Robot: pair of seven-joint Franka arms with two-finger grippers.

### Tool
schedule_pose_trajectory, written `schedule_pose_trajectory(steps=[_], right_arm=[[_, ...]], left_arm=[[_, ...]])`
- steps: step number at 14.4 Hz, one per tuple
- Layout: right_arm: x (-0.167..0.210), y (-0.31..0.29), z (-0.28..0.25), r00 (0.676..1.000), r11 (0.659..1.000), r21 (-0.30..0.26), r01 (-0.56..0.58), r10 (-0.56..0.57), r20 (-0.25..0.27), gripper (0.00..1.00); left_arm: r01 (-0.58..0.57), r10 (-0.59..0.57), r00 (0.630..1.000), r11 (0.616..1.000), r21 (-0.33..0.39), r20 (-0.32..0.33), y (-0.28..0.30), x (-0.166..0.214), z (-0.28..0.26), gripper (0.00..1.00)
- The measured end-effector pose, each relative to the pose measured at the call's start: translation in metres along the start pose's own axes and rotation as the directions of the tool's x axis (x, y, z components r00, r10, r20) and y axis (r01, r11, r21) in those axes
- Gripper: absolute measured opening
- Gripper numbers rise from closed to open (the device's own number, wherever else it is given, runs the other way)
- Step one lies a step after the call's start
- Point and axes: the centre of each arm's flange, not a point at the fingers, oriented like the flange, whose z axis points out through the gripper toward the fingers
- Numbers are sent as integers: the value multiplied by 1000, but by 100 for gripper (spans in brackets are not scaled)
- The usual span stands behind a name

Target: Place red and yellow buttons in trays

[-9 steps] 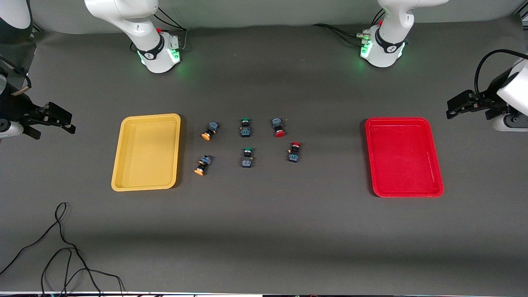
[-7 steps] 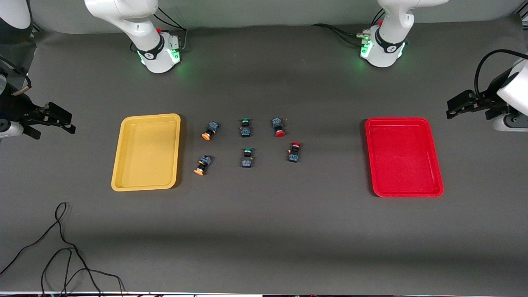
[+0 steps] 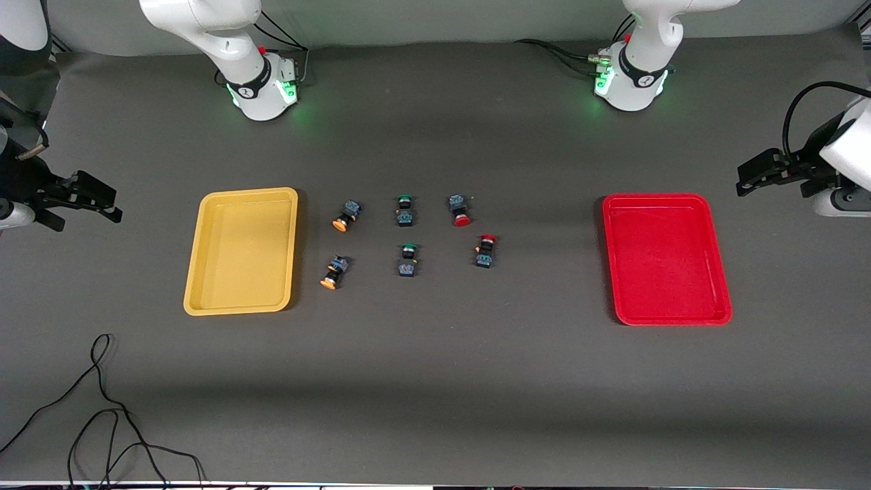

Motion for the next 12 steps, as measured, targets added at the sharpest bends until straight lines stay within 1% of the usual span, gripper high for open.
schedule_pose_trajectory(steps=[2,3,4,6,8,9,10,11,12], right_arm=[[3,-4,-6,1000,1000,-2,8,-8,-14,100],[5,-6,-5,1000,1000,0,11,-11,-12,100],[7,-7,4,1000,1000,4,13,-13,8,100],[15,-7,38,996,999,15,34,-35,78,100],[21,-6,62,990,996,27,82,-85,116,100],[22,-7,65,989,996,42,83,-88,120,100],[22,-10,66,990,995,73,75,-83,115,100],[22,-14,65,991,993,101,55,-67,113,100],[22,-19,66,992,993,116,20,-35,125,100]], left_arm=[[0,0,1000,1000,0,0,0,0,0,100],[0,0,1000,1000,0,0,0,0,0,100],[0,0,1000,1000,0,0,0,0,0,100],[0,0,1000,1000,0,0,0,0,0,100],[0,0,1000,1000,0,0,0,0,0,100],[0,0,1000,1000,0,-1,0,0,0,100],[-1,1,1000,1000,0,-1,0,0,0,100],[-1,1,1000,1000,0,-1,0,0,-1,100],[-1,1,1000,1000,0,-1,1,0,-1,100]])
